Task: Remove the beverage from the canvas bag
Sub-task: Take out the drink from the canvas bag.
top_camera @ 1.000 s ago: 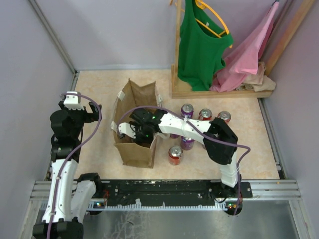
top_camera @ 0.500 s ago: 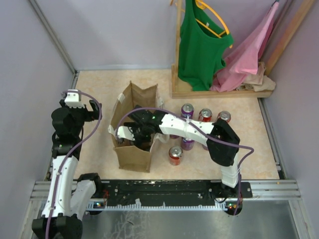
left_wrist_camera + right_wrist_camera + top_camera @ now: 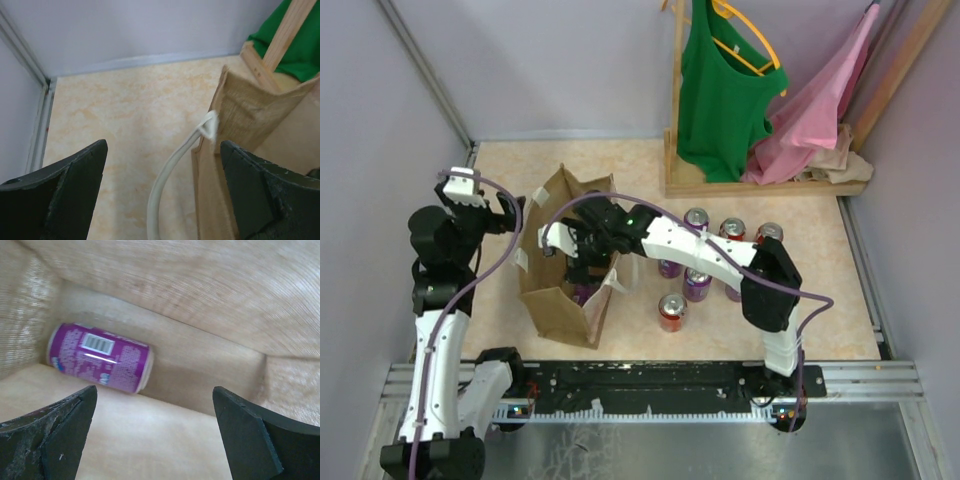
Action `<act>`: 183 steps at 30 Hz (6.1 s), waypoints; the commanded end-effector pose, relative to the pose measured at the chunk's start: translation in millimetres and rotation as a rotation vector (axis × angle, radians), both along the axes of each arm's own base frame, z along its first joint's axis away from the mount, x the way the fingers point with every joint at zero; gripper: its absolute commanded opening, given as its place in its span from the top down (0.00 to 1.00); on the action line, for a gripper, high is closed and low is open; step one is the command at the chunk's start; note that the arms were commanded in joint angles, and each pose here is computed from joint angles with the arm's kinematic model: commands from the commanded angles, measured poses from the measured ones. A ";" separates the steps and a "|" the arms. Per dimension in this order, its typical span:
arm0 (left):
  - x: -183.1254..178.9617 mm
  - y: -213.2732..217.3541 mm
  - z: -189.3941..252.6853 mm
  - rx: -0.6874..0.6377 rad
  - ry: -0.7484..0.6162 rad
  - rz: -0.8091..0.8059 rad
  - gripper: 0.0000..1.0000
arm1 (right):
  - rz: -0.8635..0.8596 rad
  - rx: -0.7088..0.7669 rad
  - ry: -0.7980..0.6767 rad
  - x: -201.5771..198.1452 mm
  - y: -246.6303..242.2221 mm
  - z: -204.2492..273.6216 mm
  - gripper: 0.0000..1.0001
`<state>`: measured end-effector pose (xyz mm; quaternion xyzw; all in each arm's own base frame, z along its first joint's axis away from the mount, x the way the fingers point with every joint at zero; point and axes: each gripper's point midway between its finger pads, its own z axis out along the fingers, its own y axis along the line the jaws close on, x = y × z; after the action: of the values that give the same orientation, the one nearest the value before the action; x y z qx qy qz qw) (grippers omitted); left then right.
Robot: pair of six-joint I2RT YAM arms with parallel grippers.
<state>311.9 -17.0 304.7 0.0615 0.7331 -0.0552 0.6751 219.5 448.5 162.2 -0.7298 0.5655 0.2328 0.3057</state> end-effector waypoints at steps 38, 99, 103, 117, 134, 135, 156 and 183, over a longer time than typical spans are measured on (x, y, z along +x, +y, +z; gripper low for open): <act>-81.2 -91.7 15.9 0.071 0.429 -0.506 0.14 | -1.006 0.744 -0.487 105.5 -138.1 310.1 0.01; -127.7 -110.1 -161.3 -0.083 1.235 -0.147 0.00 | -1.072 0.645 -0.095 164.4 -143.0 240.4 0.01; -122.9 -114.2 -157.9 -0.082 1.237 -0.164 0.00 | -0.981 0.661 0.051 151.3 -115.6 234.0 0.01; -121.7 -113.9 -145.6 -0.094 1.182 -0.165 0.00 | -0.930 0.428 0.242 113.0 -55.8 147.1 0.01; -137.4 -116.4 -161.9 -0.114 1.219 -0.175 0.00 | -1.088 0.123 0.220 125.7 -69.0 39.1 0.85; -139.2 -116.5 -164.4 -0.109 1.228 -0.179 0.00 | -1.103 0.119 0.206 131.1 -70.5 35.4 0.95; -103.6 -135.6 -215.5 -0.059 1.292 -0.205 0.00 | -1.251 0.286 0.096 236.7 -93.2 54.0 1.00; -112.3 -126.0 -297.0 -0.030 1.472 -0.065 0.05 | -1.232 0.243 0.096 229.8 -97.9 52.1 1.00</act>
<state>215.6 -148.4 23.1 0.0278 0.9916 -0.1208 0.0371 426.8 364.3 181.8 -0.2349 0.8803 0.1310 0.3909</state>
